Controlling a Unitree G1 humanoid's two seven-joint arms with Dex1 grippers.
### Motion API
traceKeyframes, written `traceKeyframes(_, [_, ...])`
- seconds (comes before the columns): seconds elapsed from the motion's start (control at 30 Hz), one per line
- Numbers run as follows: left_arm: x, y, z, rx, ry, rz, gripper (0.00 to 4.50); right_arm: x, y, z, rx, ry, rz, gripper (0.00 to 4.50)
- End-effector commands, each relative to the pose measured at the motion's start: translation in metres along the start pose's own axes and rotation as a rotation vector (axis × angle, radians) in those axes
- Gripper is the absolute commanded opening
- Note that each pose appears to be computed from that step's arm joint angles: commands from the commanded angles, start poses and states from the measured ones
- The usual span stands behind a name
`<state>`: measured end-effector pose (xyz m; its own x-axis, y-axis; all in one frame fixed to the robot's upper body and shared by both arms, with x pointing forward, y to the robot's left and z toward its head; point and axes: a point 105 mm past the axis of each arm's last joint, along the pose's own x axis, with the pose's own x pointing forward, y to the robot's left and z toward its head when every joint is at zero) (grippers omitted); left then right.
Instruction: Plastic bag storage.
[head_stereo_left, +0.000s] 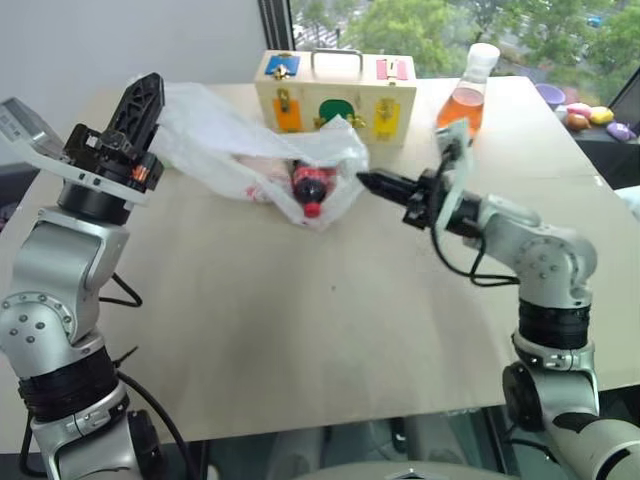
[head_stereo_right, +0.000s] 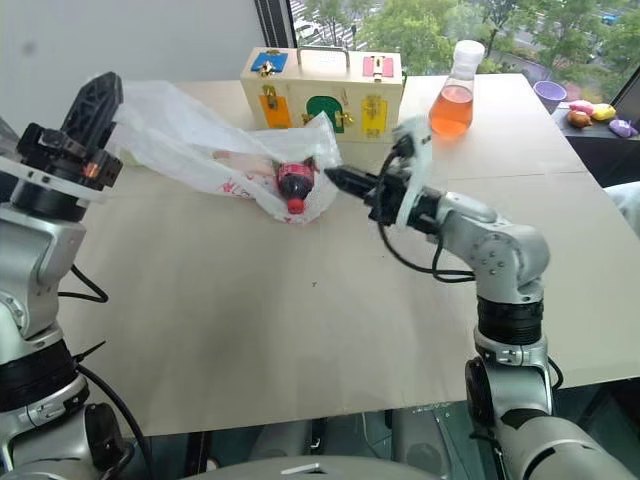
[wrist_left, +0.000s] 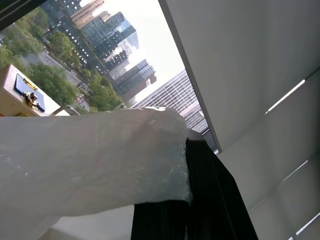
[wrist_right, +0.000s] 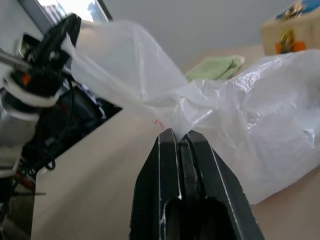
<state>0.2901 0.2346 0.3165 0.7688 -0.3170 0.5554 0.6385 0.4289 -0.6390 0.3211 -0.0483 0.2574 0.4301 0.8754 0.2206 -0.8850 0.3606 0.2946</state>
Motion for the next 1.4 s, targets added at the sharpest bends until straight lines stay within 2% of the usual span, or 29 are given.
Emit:
traceKeyframes(0.03, [0.015,-0.035,0.036,0.081,-0.079,-0.139,0.00,-0.011,0.009,0.069,0.006,-0.225,0.062,0.03])
traceKeyframes(0.3, [0.060,-0.047,0.099,0.171,-0.210,-0.205,0.00,-0.022,-0.029,0.167,0.069,-0.480,-0.054,0.03])
traceKeyframes(0.43, [0.083,-0.064,0.104,0.209,-0.181,-0.287,0.00,-0.033,-0.023,0.204,-0.007,-0.525,-0.054,0.03])
traceKeyframes(0.6, [0.099,-0.068,0.100,0.210,-0.143,-0.321,0.00,-0.047,-0.016,0.225,-0.127,-0.503,-0.099,0.03])
traceKeyframes(0.67, [0.101,-0.074,0.092,0.214,-0.110,-0.347,0.00,-0.049,-0.014,0.214,-0.215,-0.400,-0.143,0.03])
traceKeyframes(0.7, [0.102,-0.076,0.087,0.217,-0.094,-0.353,0.00,-0.048,-0.015,0.198,-0.275,-0.307,-0.182,0.03])
traceKeyframes(0.73, [0.101,-0.077,0.082,0.220,-0.079,-0.357,0.00,-0.047,-0.015,0.171,-0.323,-0.187,-0.205,0.03])
traceKeyframes(0.83, [0.097,-0.075,0.071,0.223,-0.059,-0.344,0.00,-0.042,0.001,0.092,-0.371,0.071,-0.149,0.86])
traceKeyframes(0.87, [0.096,-0.073,0.068,0.221,-0.057,-0.335,0.00,-0.041,0.009,0.068,-0.395,0.142,-0.117,0.99])
traceKeyframes(0.9, [0.094,-0.072,0.064,0.223,-0.050,-0.326,0.00,-0.040,0.020,0.043,-0.441,0.209,-0.069,1.63])
traceKeyframes(0.97, [0.093,-0.067,0.053,0.227,-0.022,-0.302,0.00,-0.035,0.042,0.008,-0.559,0.263,0.033,2.48])
traceKeyframes(1.03, [0.094,-0.062,0.042,0.236,0.011,-0.283,0.00,-0.029,0.050,-0.017,-0.631,0.306,0.095,3.28])
traceKeyframes(1.1, [0.101,-0.056,0.032,0.274,0.048,-0.242,0.00,-0.022,0.046,-0.029,-0.719,0.337,0.111,3.28])
traceKeyframes(1.2, [0.119,-0.054,0.018,0.304,0.107,-0.200,0.00,-0.008,0.037,-0.027,-0.731,0.293,0.084,3.28])
traceKeyframes(1.3, [0.141,-0.088,0.006,0.280,0.150,-0.329,0.00,-0.007,0.025,-0.018,-0.741,0.267,0.035,3.28])
traceKeyframes(1.4, [0.163,-0.110,0.005,0.252,0.145,-0.380,0.00,-0.012,0.016,-0.010,-0.726,0.246,-0.012,3.28])
